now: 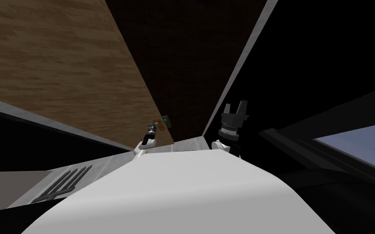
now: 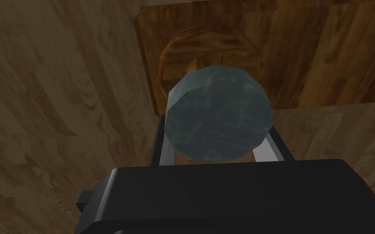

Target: Pull the door open

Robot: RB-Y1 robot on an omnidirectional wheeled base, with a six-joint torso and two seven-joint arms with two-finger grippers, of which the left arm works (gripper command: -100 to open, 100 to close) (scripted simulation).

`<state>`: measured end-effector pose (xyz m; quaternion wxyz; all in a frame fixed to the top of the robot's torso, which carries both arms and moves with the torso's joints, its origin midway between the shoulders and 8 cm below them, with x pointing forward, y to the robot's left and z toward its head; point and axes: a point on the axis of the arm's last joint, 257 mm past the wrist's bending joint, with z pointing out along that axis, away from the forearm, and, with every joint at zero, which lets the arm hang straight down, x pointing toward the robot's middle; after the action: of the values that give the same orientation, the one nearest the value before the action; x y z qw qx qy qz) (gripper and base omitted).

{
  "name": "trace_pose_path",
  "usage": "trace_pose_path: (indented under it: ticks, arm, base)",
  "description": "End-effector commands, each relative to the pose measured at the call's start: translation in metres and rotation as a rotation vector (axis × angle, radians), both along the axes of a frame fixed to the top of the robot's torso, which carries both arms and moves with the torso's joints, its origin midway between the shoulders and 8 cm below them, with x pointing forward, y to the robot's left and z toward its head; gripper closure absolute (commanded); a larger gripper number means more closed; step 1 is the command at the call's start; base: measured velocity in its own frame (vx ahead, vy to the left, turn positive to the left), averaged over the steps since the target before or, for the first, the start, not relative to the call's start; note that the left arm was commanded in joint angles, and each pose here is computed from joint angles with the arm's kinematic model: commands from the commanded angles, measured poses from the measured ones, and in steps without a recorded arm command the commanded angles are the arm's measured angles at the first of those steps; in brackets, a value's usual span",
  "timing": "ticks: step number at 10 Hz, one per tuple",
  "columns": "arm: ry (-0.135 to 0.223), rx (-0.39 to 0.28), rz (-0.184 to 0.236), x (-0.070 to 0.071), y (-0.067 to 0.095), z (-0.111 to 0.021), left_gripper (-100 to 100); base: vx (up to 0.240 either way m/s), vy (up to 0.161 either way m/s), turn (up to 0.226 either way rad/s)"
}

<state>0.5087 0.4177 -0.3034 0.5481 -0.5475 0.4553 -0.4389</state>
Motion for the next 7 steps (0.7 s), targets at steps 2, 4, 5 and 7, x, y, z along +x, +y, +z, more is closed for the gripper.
trace_pose_path:
  ticks: [2,4,5,7]
  arm:
    - [0.018,0.007,0.021,-0.01,0.016,-0.006,100]
    - [0.013,0.006,0.013,-0.011,0.012,-0.004,-100]
    - [0.01,0.004,0.003,-0.01,0.007,-0.002,-100]
    - [-0.001,-0.004,-0.025,-0.006,-0.008,0.001,-100]
  base:
    - [-0.061,0.041,0.057]
    - [-0.191,0.077,0.051]
    - [-0.215,0.001,-0.035]
    - [-0.209,-0.052,-0.068]
